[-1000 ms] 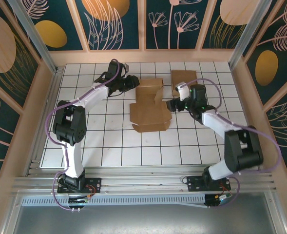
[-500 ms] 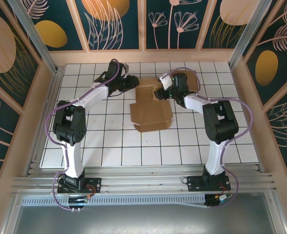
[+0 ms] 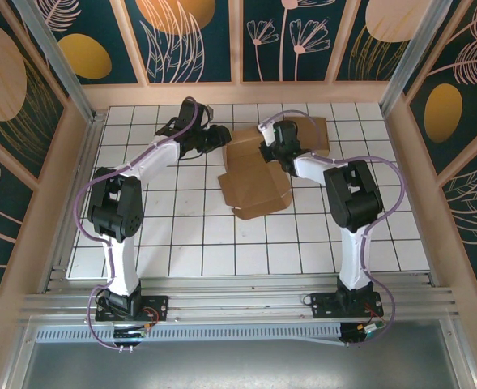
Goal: Fold the paper box
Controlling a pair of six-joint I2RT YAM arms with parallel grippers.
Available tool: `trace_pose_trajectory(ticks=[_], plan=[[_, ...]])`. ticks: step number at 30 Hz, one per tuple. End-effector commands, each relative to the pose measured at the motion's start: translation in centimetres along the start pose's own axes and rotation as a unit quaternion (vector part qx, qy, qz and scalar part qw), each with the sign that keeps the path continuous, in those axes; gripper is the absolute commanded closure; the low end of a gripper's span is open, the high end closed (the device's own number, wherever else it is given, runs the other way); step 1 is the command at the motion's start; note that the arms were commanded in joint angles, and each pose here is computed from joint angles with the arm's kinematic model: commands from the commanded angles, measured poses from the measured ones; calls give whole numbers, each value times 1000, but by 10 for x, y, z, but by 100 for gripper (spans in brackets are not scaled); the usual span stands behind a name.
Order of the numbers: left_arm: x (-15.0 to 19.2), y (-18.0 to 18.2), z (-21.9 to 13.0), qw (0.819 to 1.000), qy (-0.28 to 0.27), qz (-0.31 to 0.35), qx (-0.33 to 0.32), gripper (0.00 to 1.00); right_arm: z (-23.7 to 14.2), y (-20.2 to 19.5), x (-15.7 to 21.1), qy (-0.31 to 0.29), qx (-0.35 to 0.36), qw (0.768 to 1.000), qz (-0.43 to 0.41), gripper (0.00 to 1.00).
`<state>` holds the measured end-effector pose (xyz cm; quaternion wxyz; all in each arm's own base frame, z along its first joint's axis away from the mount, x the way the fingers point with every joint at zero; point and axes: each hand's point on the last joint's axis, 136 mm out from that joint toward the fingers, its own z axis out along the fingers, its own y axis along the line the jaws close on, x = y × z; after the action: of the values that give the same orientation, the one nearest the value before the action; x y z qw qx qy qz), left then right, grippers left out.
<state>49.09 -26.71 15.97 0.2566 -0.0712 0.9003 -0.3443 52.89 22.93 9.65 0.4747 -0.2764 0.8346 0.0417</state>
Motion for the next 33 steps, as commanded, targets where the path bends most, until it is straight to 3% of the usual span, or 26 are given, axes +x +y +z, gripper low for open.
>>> trace_pose_trajectory(ticks=[1, 4, 7, 12, 14, 18, 22, 25, 28, 31, 33], plan=[[-9, -20, -15, 1000, -11, 14, 16, 62, 10, 5, 19, 47, 6, 999, 2, 100], [-9, -21, -16, 1000, -12, 13, 18, 60, 10, 2, 17, 53, 16, 998, 18, 100], [-9, -21, -17, 1000, -14, 15, 18, 59, 4, 6, 12, 47, 7, 998, 29, 76], [-10, -20, -18, 1000, -14, 16, 14, 59, -11, 8, 10, 43, -6, 999, 34, 65], [-10, -20, -17, 1000, -14, 16, 14, 59, -17, 14, 12, 41, -23, 998, 37, 70], [-8, -18, -16, 1000, -12, 12, 13, 59, -21, 13, 14, 25, -30, 998, 49, 97], [-14, -22, -25, 999, -31, 12, 13, 53, -16, 6, 12, 30, -29, 997, 58, 100], [-31, -29, -57, 996, -90, 23, 0, 47, -23, 0, 1, 28, -27, 998, 48, 100], [-50, -47, -119, 982, -178, 67, -4, 39, -47, -7, -21, 20, -30, 999, 10, 100], [-54, -63, -182, 956, -259, 135, 0, 28, -85, -15, -45, 24, -22, 996, -87, 100], [-48, -67, -217, 936, -302, 180, -2, 22, -114, -25, -59, 39, 21, 982, -181, 100]])
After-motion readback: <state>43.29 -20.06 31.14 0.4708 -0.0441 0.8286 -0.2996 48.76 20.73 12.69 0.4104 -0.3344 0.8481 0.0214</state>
